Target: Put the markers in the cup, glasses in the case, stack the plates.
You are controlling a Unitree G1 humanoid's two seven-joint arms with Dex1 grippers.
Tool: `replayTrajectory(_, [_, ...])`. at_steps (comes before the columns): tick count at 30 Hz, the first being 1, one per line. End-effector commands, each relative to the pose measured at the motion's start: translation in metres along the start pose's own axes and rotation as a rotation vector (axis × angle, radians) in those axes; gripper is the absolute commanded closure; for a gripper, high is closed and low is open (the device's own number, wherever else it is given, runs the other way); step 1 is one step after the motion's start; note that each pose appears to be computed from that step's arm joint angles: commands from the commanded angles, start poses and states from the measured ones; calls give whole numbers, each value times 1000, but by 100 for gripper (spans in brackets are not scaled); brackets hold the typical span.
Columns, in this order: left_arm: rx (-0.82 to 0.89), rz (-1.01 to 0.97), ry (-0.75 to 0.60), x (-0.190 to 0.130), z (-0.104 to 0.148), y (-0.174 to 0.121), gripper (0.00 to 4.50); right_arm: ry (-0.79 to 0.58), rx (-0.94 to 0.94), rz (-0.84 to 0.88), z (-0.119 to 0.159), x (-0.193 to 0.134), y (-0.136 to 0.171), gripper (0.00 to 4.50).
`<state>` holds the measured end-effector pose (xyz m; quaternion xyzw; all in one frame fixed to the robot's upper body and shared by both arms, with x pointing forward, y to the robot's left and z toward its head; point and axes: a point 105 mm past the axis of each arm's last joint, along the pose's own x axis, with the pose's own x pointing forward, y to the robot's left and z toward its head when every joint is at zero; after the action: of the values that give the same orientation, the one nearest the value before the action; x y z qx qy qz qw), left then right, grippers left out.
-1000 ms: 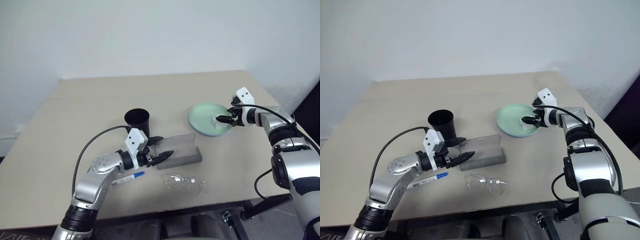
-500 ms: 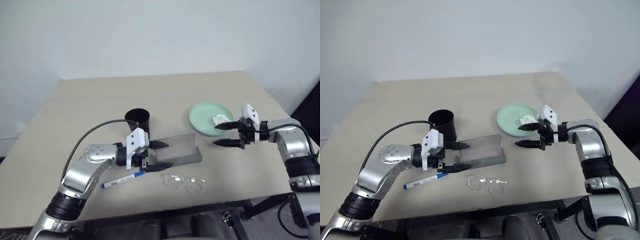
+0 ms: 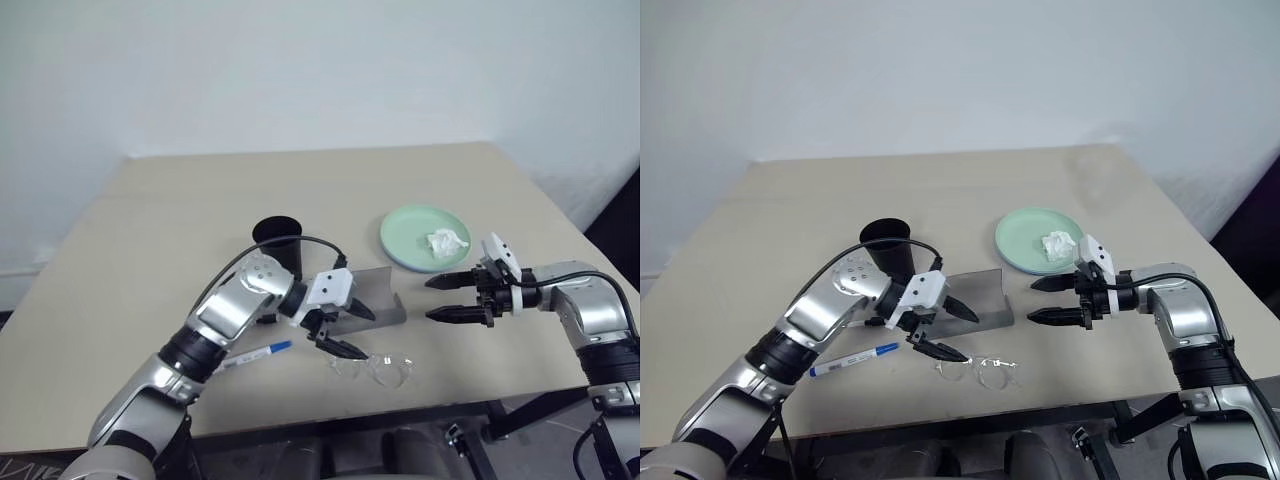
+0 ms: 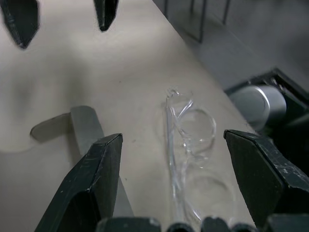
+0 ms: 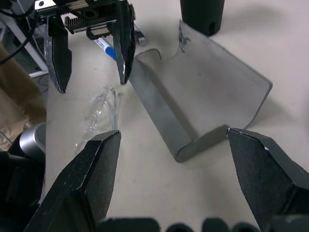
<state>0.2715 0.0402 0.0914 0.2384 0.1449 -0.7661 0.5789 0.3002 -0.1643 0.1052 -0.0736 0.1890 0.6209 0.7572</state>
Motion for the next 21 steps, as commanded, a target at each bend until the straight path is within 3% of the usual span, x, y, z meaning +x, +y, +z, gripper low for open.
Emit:
replayTrajectory(1, [30, -49, 17, 5, 5, 4, 94, -35, -53, -19, 14, -3, 2, 69])
replayTrajectory(8, [37, -120, 49, 19, 1, 5, 94, -30, -41, -61, 8, -6, 4, 69])
replayTrajectory(13, [32, -134, 52, 26, 0, 5, 255, -33, -34, -79, 6, -6, 5, 65])
replayTrajectory(21, [10, -136, 58, 30, -5, 5, 255, -30, -28, -100, 4, -7, 3, 65])
